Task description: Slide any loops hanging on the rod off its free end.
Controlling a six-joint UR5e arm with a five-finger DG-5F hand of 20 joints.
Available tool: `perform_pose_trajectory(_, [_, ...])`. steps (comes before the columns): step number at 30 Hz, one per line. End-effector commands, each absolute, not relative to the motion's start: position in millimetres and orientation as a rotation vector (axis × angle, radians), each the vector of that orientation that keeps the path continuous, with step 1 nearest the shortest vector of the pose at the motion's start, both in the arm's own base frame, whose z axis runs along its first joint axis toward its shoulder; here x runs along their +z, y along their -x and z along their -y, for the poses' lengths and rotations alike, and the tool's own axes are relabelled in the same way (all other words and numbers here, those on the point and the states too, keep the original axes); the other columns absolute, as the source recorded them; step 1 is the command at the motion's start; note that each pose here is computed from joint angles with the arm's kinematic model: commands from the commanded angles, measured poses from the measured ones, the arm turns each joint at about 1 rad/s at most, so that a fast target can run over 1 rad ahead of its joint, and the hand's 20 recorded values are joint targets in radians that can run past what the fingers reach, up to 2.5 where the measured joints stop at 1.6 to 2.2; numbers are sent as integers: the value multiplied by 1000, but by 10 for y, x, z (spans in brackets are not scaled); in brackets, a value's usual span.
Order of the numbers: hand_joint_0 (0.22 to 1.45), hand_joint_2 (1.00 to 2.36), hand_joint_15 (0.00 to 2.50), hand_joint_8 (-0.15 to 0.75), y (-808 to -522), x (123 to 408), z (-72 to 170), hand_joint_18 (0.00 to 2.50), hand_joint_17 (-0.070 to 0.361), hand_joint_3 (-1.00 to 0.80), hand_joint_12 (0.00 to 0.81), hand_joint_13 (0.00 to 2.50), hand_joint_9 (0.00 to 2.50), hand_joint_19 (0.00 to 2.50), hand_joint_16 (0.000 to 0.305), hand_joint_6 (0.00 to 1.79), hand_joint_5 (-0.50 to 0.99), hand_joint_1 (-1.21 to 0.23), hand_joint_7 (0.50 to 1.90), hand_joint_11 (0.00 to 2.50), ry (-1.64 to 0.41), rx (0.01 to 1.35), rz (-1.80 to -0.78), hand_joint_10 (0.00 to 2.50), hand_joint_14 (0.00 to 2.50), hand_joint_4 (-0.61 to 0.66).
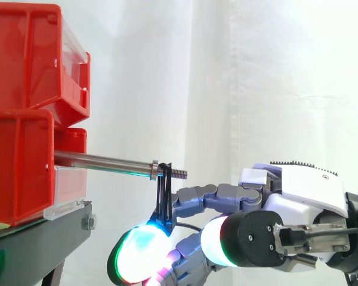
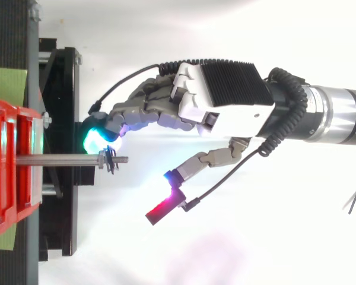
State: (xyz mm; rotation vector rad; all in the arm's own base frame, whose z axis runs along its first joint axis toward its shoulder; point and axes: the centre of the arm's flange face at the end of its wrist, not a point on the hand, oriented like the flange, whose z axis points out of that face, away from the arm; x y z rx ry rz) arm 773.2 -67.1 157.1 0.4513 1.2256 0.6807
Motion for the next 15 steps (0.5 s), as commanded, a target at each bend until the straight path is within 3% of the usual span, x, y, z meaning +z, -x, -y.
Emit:
perform_pose_trajectory(1, [547, 1003, 235, 343, -7762, 1620, 710, 687, 145, -469, 391, 773, 788, 527, 65, 503, -166, -549, 925, 300, -456, 674, -1215, 13, 11, 267])
perform_pose_trajectory(8, [544, 1003, 239, 341, -7737, 1573, 1123, 688, 146, -469, 391, 772, 784, 527, 65, 504, -168, -566, 914, 296, -571, 601, -1163, 13, 9, 261])
perform_pose_trajectory(15, [540, 1003, 236, 340, -7737, 1566, 1134, 685, 147, -470, 394, 769, 781, 526, 65, 504, -170, -572, 900, 293, -591, 647, -1154, 11, 9, 261])
